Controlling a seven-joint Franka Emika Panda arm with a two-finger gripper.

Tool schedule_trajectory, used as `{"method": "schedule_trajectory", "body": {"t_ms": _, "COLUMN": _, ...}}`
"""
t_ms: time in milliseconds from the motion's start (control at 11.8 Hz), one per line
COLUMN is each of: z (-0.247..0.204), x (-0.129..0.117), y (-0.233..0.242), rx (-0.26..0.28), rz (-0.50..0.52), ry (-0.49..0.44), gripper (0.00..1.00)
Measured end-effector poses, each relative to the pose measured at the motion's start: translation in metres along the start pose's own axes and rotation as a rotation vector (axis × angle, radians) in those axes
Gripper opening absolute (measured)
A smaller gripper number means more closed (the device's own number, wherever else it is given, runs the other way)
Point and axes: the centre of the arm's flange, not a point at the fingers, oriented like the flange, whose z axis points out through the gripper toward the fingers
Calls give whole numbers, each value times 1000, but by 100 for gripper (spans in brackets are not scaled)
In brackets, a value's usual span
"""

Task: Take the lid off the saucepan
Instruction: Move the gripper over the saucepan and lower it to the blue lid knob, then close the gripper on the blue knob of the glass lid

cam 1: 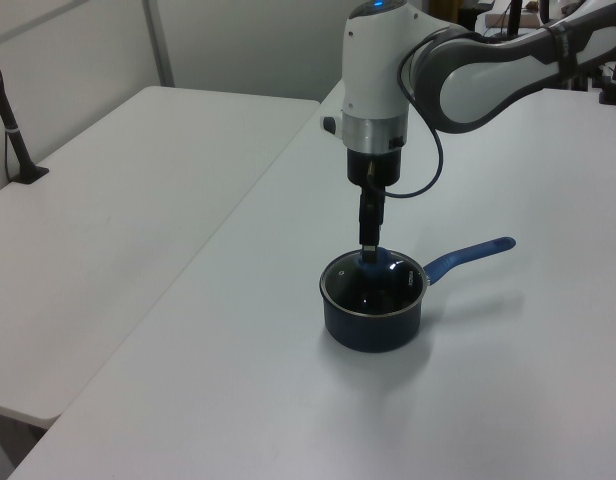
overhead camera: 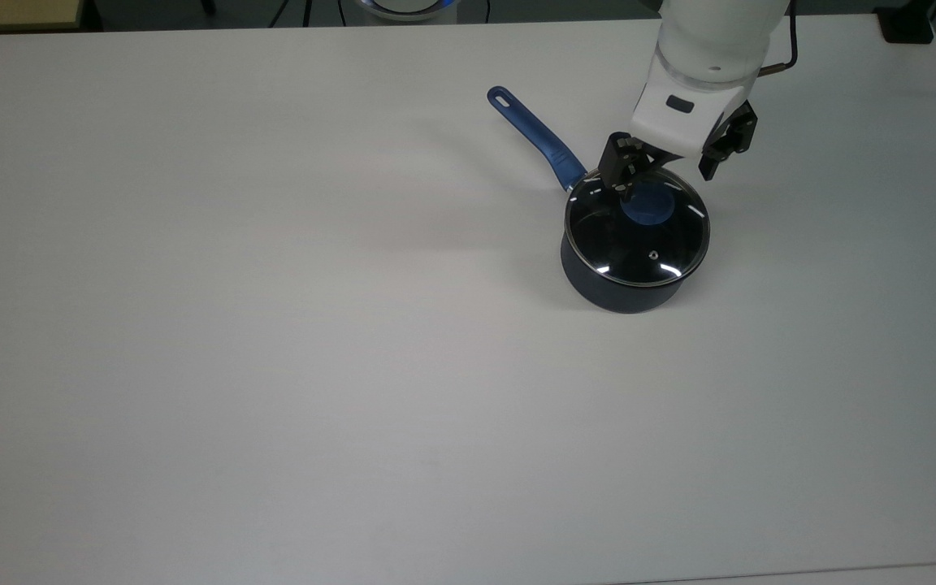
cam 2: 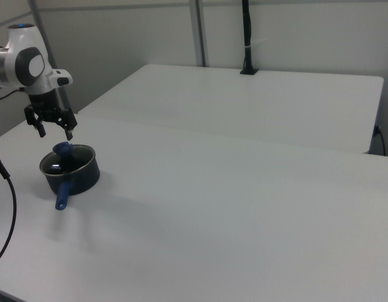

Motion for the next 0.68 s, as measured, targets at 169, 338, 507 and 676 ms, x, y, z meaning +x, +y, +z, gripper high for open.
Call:
{"method": "schedule_trajectory", "body": {"t_ms": 169, "z": 0, "x": 0, "y": 2, "rx": -1, "rz": 12, "ry": 1, "gripper": 100}}
{"method": "schedule_trajectory", "body": {"t_ms": 338, "z": 2, "x": 0, "y": 2, "rx": -2, "rz": 17, "ry": -3, "gripper": 100}}
{"method": "schedule_trajectory", "body": {"t_ms": 507, "z": 12, "x": 1, "y": 2, "rx": -6, "rz": 21, "ry": -18, "gripper": 98}}
{"method": "schedule_trajectory", "body": {"t_ms": 676, "z": 33, "x": 3, "y": 3, "rx": -18, "rz": 30, "ry": -47, "gripper": 97}}
